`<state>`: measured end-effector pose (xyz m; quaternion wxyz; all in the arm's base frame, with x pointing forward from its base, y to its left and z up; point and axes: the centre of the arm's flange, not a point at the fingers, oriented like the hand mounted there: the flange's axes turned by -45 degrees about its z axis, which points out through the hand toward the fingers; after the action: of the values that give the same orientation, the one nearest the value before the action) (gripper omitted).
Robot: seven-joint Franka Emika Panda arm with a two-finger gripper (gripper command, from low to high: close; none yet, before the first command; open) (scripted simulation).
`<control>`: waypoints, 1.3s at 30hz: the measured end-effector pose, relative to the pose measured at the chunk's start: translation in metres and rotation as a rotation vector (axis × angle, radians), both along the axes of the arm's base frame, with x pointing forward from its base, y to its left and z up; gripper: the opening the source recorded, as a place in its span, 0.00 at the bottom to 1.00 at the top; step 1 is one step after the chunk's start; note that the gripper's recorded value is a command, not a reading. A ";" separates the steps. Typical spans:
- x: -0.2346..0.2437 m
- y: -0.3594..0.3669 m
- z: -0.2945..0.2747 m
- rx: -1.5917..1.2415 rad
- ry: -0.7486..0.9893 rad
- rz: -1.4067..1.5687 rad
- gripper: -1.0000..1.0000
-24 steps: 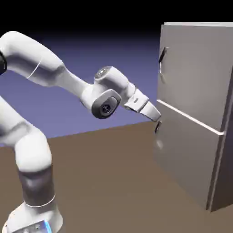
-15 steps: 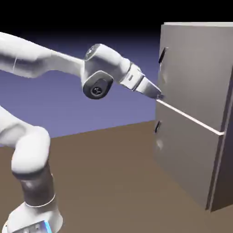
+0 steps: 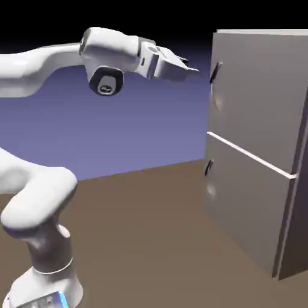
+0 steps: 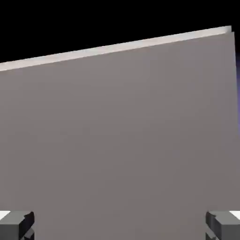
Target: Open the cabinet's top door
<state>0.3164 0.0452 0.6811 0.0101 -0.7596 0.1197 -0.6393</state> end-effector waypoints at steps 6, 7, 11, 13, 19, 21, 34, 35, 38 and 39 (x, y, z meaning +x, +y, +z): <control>0.004 0.045 0.004 -0.033 -0.092 0.013 0.50; 0.007 0.052 0.003 -0.041 -0.104 0.017 0.50; 0.023 0.082 -0.009 -0.073 -0.144 0.035 0.50; 0.034 0.096 -0.019 -0.091 -0.159 0.046 0.50; 0.079 0.127 -0.063 -0.144 -0.179 0.080 0.50; 0.098 0.133 -0.083 -0.160 -0.178 0.091 0.50; 0.178 0.131 -0.128 -0.186 -0.168 0.133 0.00; 0.170 0.128 -0.128 -0.184 -0.171 0.158 0.00; 0.144 0.117 -0.128 -0.178 -0.178 0.229 0.00; 0.135 0.113 -0.128 -0.176 -0.180 0.253 0.00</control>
<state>0.4515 0.1578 0.5527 0.0345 -0.7062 -0.0346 -0.7063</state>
